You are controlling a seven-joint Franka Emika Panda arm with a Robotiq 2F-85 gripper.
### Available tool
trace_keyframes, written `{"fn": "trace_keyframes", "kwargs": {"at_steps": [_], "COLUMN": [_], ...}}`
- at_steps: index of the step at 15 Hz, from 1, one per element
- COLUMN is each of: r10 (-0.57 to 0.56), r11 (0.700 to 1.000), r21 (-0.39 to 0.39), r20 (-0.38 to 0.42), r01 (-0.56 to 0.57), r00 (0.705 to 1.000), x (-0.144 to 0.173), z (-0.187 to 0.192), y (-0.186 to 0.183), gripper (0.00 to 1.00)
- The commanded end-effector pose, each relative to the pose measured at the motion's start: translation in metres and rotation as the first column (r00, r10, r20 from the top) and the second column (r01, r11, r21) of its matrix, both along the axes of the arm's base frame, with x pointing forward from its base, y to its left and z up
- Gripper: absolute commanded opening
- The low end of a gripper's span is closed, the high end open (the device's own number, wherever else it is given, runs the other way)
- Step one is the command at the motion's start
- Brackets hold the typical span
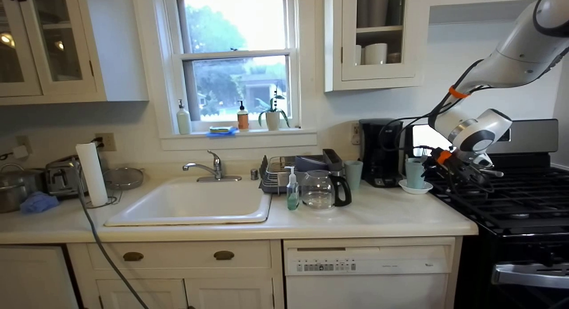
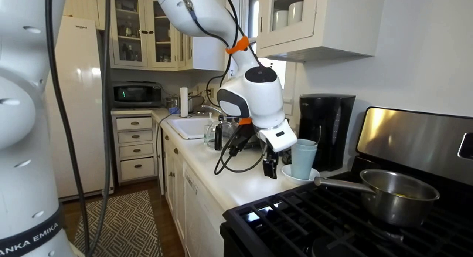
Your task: Move the white plate with the grey cups on it to the left
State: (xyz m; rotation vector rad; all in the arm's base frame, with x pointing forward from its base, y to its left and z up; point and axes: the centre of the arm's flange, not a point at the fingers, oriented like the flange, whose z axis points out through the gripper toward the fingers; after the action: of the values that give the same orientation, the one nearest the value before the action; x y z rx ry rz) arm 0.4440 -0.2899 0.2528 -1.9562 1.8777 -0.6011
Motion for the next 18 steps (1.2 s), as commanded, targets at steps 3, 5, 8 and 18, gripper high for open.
{"fn": "trace_keyframes", "kwargs": {"at_steps": [3, 5, 8, 18], "r10": [0.000, 0.000, -0.069, -0.198], "r11": [1.000, 1.000, 0.998, 0.980], "r21": [0.000, 0.000, 0.001, -0.011], "r20": [-0.003, -0.003, -0.005, 0.033], "r01": [0.000, 0.000, 0.069, 0.198], "r00": [1.000, 1.000, 0.998, 0.980], "x": [0.000, -0.001, 0.011, 0.047], "z": [-0.001, -0.001, -0.010, -0.036], "y": [0.000, 0.000, -0.004, -0.015], "gripper": [1.00, 1.00, 1.00, 0.75]}}
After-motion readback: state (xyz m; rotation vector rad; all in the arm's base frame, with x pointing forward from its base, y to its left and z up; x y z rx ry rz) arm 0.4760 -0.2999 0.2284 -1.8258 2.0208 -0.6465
